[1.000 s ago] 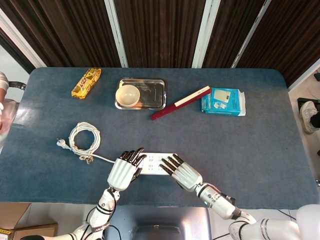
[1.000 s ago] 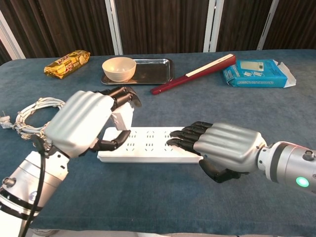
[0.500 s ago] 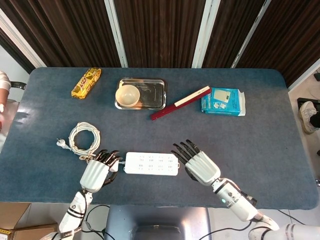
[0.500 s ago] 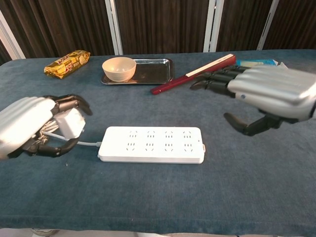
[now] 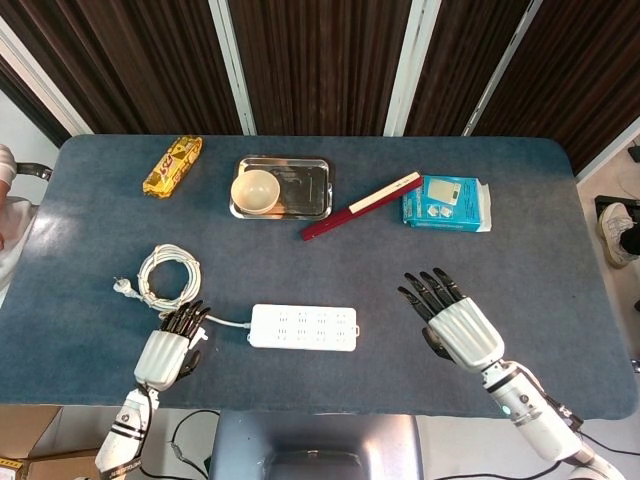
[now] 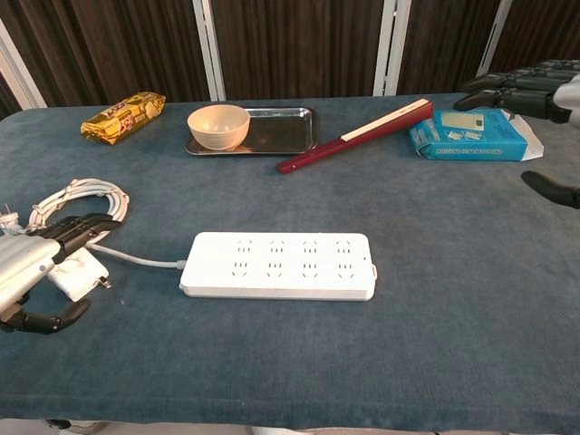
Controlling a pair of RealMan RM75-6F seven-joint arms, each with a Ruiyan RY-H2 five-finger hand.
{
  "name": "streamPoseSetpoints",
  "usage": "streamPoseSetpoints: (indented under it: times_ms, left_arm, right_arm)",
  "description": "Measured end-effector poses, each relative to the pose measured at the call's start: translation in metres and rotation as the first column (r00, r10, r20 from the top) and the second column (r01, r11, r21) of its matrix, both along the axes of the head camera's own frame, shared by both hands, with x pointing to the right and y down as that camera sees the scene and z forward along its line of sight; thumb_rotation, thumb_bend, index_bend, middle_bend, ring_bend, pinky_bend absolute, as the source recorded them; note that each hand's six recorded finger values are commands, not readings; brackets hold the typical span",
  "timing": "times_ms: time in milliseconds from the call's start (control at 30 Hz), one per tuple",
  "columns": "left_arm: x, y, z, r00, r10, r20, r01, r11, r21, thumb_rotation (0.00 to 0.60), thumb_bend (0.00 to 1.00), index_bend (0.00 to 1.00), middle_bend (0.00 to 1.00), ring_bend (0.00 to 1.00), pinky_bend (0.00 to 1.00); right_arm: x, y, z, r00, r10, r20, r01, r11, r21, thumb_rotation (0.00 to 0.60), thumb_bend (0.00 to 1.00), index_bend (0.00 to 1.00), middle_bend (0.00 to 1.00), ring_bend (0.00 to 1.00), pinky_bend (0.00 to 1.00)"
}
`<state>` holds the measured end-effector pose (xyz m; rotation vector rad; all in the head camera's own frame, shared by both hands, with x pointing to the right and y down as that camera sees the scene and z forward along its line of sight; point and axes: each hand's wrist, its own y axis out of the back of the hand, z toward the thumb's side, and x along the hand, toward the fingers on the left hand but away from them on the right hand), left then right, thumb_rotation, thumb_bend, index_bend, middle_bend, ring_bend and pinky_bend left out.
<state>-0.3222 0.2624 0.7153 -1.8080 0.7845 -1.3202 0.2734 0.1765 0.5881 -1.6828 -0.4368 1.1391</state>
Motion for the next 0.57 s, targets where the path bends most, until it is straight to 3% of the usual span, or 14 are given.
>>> streamPoseSetpoints:
  times_ms: [167,300,400,567]
  left_arm:
    - [-0.019,-0.002,-0.022,1.000,-0.007,0.000,0.007,1.000,0.001,0.600,0.39,0.00,0.00,0.00,0.11]
    - [-0.053,-0.004,-0.064,1.000,-0.012,0.025,0.011,1.000,0.029,0.600,0.42,0.00,0.00,0.00,0.10]
    - [-0.093,0.006,-0.105,0.997,-0.057,0.061,0.053,0.997,0.058,0.600,0.44,0.00,0.00,0.00,0.09]
    - [-0.122,0.019,-0.137,0.991,-0.119,0.054,0.117,0.992,0.037,0.600,0.46,0.00,0.00,0.00,0.08]
  right_arm:
    - [0.031,0.007,-0.008,0.997,0.070,-0.041,-0.070,0.998,0.000,0.600,0.56,0.00,0.00,0.00,0.00]
    - [0.071,0.022,-0.018,0.979,0.185,-0.088,-0.185,0.983,0.011,0.600,0.48,0.00,0.00,0.00,0.00]
    - [0.107,0.039,-0.027,0.950,0.290,-0.116,-0.287,0.957,0.037,0.600,0.46,0.00,0.00,0.00,0.00]
    - [0.158,0.057,-0.033,0.905,0.415,-0.099,-0.411,0.910,0.058,0.600,0.42,0.00,0.00,0.00,0.00]
